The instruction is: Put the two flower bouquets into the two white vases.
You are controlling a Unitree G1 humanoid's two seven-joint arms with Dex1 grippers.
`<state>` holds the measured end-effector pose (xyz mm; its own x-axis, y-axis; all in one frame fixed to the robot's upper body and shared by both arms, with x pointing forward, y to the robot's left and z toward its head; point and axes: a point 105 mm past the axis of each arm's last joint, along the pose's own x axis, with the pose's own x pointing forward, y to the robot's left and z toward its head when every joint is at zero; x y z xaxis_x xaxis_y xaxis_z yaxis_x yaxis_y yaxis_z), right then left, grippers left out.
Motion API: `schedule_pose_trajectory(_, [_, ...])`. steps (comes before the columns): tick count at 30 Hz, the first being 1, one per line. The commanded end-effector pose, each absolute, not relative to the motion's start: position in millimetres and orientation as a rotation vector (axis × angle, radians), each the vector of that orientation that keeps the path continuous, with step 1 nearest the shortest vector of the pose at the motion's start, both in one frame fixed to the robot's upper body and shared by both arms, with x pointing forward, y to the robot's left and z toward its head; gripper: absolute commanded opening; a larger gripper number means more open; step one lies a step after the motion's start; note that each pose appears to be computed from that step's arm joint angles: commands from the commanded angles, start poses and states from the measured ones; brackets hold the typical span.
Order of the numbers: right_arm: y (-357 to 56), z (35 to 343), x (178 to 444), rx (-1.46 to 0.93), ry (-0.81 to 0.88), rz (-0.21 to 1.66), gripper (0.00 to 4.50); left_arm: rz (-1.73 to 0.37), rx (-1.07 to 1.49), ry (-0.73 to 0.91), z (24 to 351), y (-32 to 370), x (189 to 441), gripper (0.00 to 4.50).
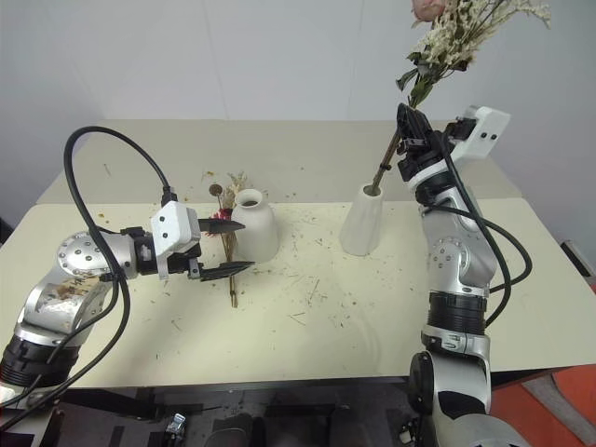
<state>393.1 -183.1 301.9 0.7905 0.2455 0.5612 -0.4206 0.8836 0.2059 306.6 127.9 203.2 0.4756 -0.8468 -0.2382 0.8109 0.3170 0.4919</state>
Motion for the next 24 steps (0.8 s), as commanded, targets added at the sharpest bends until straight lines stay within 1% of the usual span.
schedule_pose_trajectory(1, [-182.5,308.8,389.8,0.288,-0.609,0.361,0.23,-1.077,0.628,-0.113,215.4,129.1,302.9,3.59])
schedule_pose_trajectory(12, [-171.3,289.2,398.9,0.249,-0.577,0.371,0.23,-1.071,0.636,-0.118,216.6,129.7,302.4,3.59])
schedule_pose_trajectory(24, [-164.9,269.2,393.4,0.203,-0.578,0.371,0.23,-1.08,0.641,-0.115,215.1,131.6,298.8,3.59])
